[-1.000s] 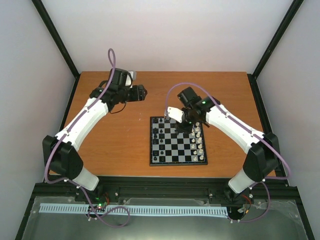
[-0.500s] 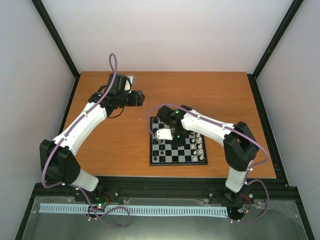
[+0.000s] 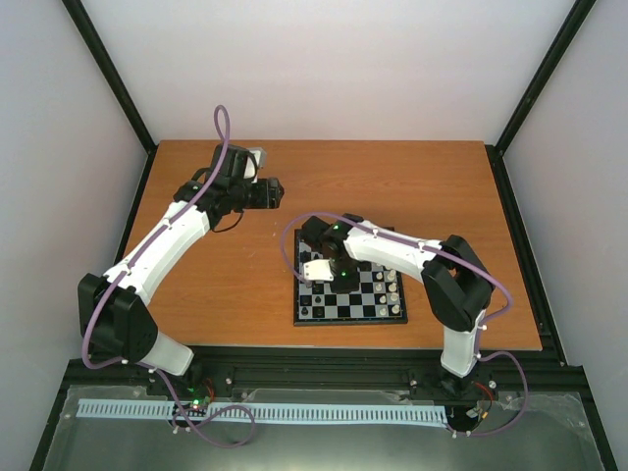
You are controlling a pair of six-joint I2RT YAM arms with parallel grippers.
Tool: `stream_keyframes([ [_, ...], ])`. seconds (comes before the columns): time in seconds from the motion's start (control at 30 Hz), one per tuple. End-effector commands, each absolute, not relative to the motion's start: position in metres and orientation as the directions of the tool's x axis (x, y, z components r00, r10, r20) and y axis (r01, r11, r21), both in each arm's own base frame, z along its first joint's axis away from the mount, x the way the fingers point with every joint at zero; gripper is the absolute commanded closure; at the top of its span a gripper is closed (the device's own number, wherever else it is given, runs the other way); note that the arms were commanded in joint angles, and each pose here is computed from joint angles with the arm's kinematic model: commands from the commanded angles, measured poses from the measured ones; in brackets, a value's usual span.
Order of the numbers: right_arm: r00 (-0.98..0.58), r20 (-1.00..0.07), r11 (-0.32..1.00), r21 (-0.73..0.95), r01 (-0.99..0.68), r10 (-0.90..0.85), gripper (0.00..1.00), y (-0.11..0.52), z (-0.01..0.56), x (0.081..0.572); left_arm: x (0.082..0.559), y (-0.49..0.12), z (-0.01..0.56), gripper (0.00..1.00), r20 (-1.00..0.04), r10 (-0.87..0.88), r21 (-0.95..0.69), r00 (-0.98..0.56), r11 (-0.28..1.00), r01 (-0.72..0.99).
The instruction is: Set up the chess pieces on the board
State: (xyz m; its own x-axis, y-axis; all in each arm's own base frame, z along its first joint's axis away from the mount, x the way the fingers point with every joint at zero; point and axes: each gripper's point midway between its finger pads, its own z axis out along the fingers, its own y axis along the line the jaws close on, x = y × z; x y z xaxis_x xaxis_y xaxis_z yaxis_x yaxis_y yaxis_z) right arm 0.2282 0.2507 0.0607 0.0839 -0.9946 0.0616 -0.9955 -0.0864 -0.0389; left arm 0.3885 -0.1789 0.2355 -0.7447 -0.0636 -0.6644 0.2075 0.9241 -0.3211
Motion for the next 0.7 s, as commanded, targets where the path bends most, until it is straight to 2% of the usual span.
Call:
stream_keyframes([
  [0.0, 0.073, 0.028, -0.075, -0.065, -0.995, -0.997, 0.81, 0.256, 0.061, 0.23, 0.388, -0.179, 0.246, 0.26, -0.687, -0.058, -0.324, -0.724, 0.916, 0.235],
  [0.27, 0.031, -0.039, -0.029, -0.073, -0.997, -0.999, 0.7, 0.261, 0.063, 0.229, 0.388, -0.181, 0.244, 0.26, -0.683, -0.057, -0.329, -0.728, 0.914, 0.237],
  [0.43, -0.038, -0.136, 0.047, -0.063, -0.997, -0.99, 0.62, 0.268, 0.074, 0.238, 0.388, -0.182, 0.243, 0.26, -0.68, -0.059, -0.336, -0.731, 0.911, 0.239],
  [0.67, -0.107, -0.206, 0.109, 0.0, -0.994, -0.973, 0.61, 0.272, 0.072, 0.242, 0.388, -0.183, 0.241, 0.26, -0.677, -0.058, -0.339, -0.734, 0.91, 0.24],
])
